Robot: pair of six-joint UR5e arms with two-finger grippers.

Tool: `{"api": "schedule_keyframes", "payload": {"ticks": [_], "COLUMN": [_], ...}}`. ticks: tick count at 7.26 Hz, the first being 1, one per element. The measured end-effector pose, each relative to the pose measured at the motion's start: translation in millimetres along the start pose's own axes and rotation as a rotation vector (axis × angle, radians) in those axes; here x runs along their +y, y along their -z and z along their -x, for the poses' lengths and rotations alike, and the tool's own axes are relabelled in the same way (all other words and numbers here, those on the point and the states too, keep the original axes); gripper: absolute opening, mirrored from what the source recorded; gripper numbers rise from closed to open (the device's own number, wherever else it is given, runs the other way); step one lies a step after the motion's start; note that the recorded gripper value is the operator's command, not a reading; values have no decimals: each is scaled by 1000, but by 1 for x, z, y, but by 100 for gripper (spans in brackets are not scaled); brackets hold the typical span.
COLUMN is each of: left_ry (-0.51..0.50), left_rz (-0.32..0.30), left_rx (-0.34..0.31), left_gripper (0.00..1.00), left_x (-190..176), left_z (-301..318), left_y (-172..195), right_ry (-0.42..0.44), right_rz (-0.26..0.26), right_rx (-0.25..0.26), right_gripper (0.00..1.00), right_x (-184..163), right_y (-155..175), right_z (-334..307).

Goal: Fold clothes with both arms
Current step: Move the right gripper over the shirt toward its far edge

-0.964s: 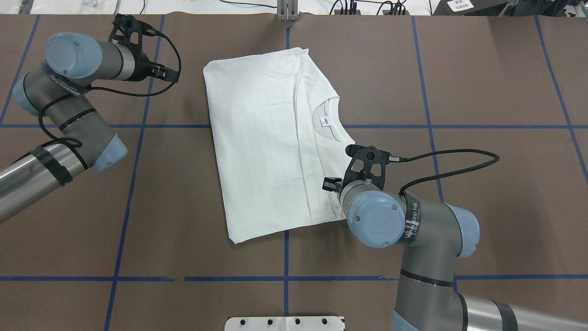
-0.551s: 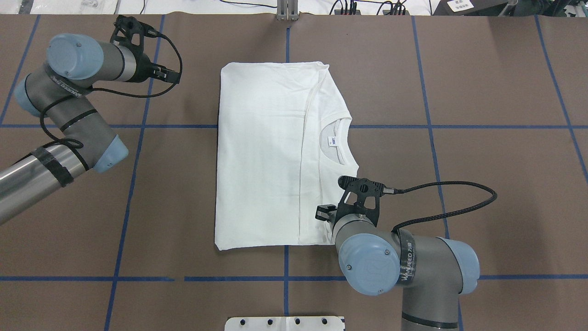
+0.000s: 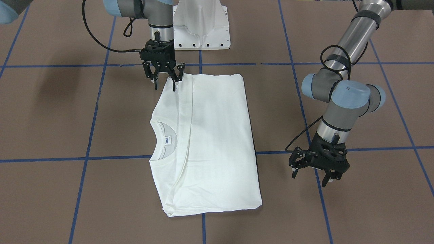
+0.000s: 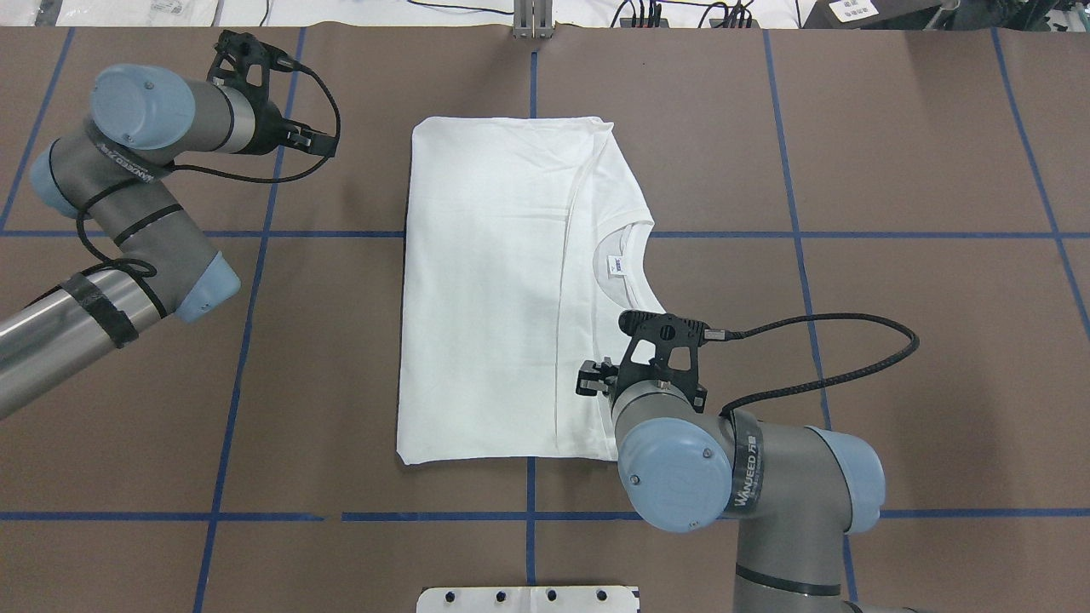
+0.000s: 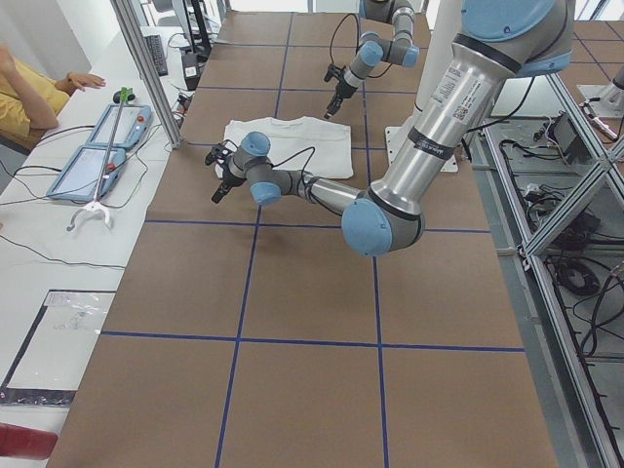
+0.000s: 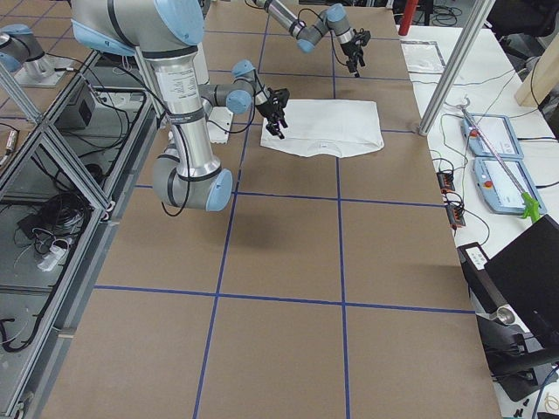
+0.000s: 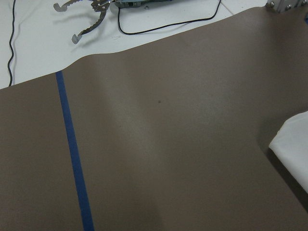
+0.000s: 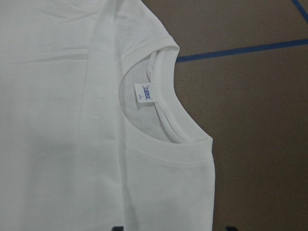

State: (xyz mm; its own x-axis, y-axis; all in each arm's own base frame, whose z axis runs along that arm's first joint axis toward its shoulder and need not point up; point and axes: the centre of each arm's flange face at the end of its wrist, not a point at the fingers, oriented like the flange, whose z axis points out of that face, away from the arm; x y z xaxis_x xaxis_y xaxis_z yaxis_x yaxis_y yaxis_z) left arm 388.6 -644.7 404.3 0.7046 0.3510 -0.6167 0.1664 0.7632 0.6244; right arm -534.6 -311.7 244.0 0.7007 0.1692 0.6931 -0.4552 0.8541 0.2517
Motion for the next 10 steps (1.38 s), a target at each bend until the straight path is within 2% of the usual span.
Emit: {"api": "schedule_keyframes", "payload": {"ticks": [2, 6, 8, 10], "left_ry": [0, -2, -2, -1], "left_rz": [1, -5, 0, 7], "left_rx": [1, 7, 4, 0], "left_gripper": [100, 100, 100, 100], "left_x": [1, -1, 3, 10], "left_z": [0, -3, -1, 4], "left_y": [0, 3, 2, 2], "right_ry": [-7, -26, -25, 21], "right_rz": [12, 47, 65, 88], "right_rx": [60, 214, 261, 310], "right_gripper": [100, 100, 100, 100], "right_x": [-49, -149, -172, -171], "right_y": [-3, -81, -129, -162], "right_z": [37, 124, 147, 140]}}
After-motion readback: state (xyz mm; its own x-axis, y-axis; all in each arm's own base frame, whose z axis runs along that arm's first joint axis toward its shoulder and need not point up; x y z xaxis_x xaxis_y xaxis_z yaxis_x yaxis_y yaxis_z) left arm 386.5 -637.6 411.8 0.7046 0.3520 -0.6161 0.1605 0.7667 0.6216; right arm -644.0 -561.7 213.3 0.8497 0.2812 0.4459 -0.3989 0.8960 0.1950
